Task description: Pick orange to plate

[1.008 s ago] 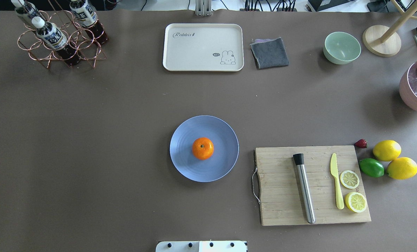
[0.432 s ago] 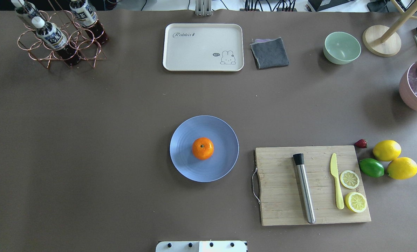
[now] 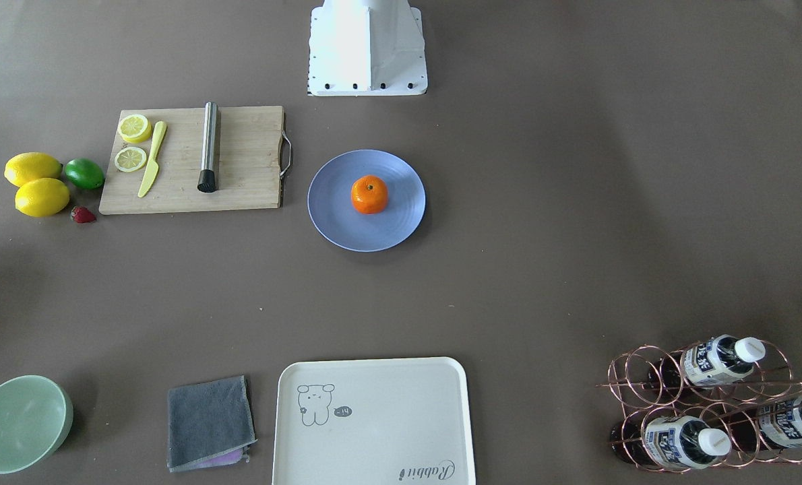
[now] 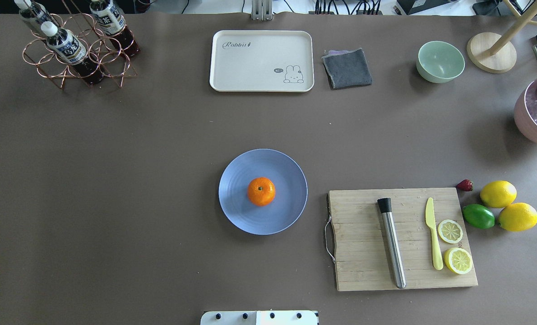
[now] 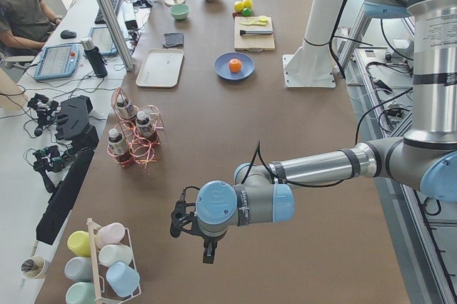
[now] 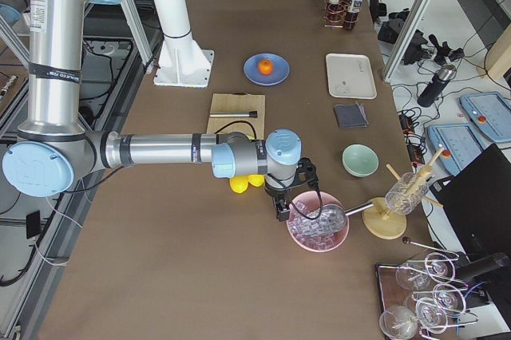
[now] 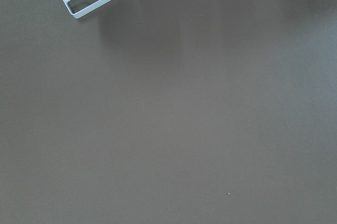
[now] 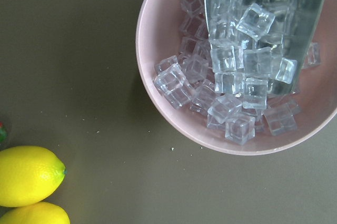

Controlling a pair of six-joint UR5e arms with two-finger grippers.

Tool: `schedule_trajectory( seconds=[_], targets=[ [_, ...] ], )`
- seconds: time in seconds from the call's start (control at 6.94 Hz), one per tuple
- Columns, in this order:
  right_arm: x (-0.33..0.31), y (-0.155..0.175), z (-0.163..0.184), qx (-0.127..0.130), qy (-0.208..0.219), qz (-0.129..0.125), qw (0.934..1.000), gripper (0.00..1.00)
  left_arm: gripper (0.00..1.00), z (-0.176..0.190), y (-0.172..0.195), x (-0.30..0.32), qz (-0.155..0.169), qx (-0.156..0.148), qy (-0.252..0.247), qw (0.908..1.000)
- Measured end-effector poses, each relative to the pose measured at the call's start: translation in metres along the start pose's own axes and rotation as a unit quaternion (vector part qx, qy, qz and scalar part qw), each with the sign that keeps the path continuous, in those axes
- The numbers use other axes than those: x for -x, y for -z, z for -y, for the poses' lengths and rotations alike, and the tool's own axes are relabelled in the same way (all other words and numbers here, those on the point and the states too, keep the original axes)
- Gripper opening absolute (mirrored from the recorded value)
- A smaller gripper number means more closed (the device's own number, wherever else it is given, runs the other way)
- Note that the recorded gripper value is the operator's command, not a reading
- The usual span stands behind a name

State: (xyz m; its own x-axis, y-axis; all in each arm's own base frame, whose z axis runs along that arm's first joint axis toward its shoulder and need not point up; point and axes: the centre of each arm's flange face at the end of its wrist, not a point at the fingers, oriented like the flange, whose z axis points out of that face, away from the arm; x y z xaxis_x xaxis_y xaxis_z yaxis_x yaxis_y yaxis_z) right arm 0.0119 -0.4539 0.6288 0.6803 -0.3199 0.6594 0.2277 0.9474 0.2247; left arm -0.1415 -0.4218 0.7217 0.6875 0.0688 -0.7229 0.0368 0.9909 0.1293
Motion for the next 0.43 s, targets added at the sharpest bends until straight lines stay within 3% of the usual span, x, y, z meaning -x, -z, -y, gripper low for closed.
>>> schedule_trajectory(
  seconds=[0.43],
  targets=[
    [-0.0017,-0.0016,-0.0008,0.001,-0.001,0.0,1.0,1.0,0.97,0.0025,-0.0036,-0.0041,-0.002,0.004,-0.005,1.0]
  ],
)
